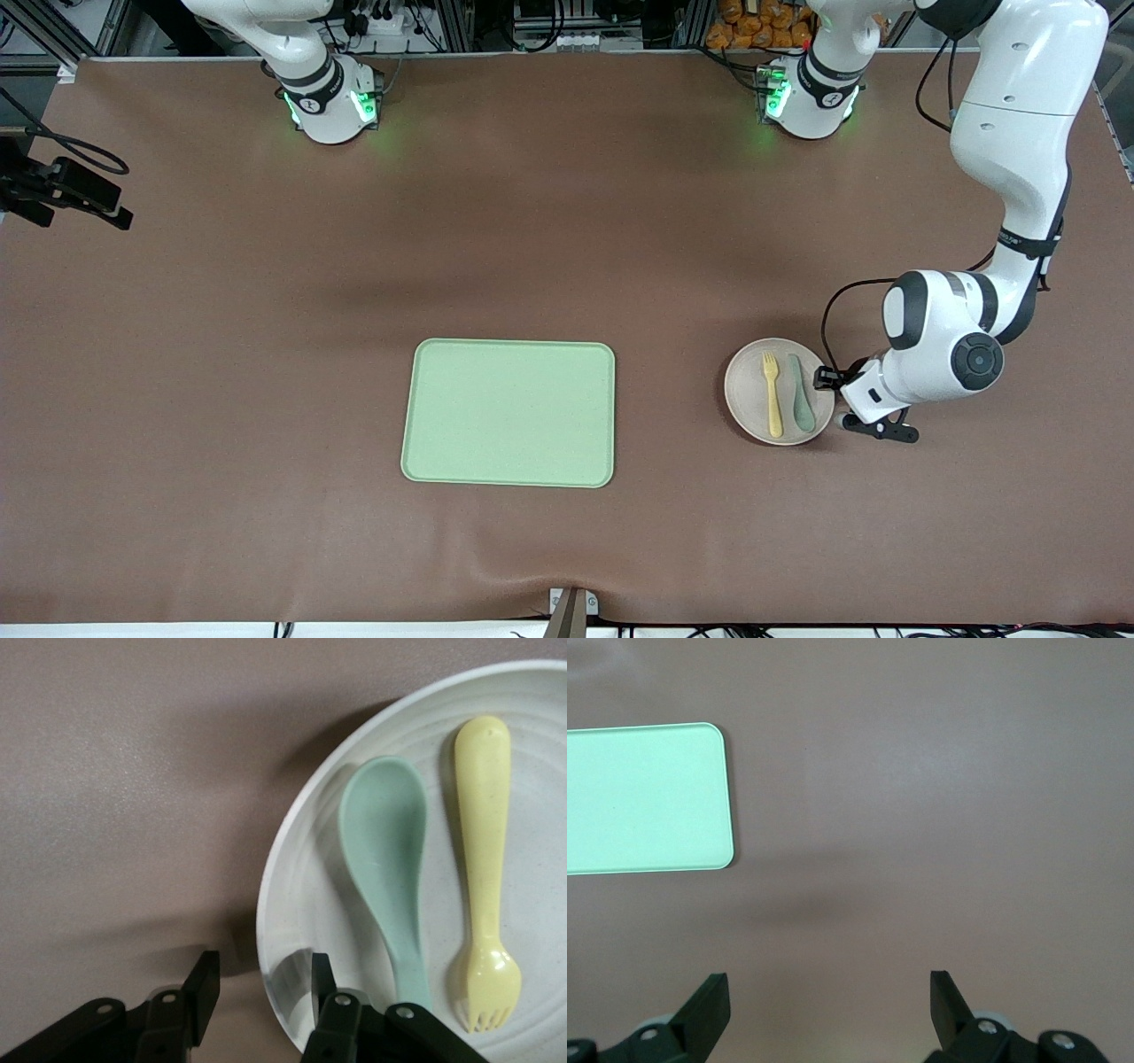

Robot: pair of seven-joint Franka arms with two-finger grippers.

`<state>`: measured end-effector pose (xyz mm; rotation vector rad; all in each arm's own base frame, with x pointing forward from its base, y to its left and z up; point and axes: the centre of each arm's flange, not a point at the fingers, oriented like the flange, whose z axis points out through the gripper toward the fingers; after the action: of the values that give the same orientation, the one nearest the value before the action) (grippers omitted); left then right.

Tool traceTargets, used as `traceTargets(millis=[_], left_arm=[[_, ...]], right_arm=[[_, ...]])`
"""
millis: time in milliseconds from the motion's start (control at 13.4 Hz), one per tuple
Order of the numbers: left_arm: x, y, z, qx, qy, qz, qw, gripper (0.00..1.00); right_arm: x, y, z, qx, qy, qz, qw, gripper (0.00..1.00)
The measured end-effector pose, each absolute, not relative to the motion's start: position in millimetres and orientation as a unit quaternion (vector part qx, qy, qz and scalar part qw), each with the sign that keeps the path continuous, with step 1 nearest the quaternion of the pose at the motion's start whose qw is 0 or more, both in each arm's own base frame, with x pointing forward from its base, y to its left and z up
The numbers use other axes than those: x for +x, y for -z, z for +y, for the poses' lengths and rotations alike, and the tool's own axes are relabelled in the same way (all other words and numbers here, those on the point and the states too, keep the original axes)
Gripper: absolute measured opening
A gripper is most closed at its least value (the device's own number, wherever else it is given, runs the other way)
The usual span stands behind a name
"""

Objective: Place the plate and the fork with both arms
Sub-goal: 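Lower the left gripper and close it on the plate rim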

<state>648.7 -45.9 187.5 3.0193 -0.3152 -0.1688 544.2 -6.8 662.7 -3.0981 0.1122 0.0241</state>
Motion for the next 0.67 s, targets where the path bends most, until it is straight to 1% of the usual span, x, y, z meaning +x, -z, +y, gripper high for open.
traceTargets(millis=[75,150,224,299,449,524,673], left_arm=[[648.7,-187.5,-45.9,0.992,0.055,-0.104,0.051,0.5],[648.7,-187.5,-46.0,0.992,0.055,-0.104,0.051,0.45],[648.7,-187.5,-46.0,0.992,0.055,-0.104,0.051,0.44],[648.7,-187.6,-46.3,0.992,0.055,-0.104,0.051,0.36],[650.3,-190.1,-49.1,0.992,0.052,-0.106,0.051,0.11],[651.6,-193.8,-51.2,0.992,0.049,-0.107,0.052,0.08],[651.6,-194.1,-51.5,0.992,0.049,-0.108,0.052,0.08]], right_arm=[[544.2,-662.7,-6.9,-0.999,-0.008,0.036,0.021,1.0],[544.2,-662.7,-6.9,-0.999,-0.008,0.036,0.021,1.0],[544.2,-662.7,-6.9,-0.999,-0.008,0.036,0.021,1.0],[544.2,-662.7,-6.9,-0.999,-0.008,0.036,0.021,1.0],[544.2,-662.7,-6.9,-0.999,-0.008,0.036,0.021,1.0],[544.2,-662.7,-6.8,-0.999,-0.008,0.036,0.021,1.0],[544.2,-662.7,-6.9,-0.999,-0.008,0.036,0.021,1.0]])
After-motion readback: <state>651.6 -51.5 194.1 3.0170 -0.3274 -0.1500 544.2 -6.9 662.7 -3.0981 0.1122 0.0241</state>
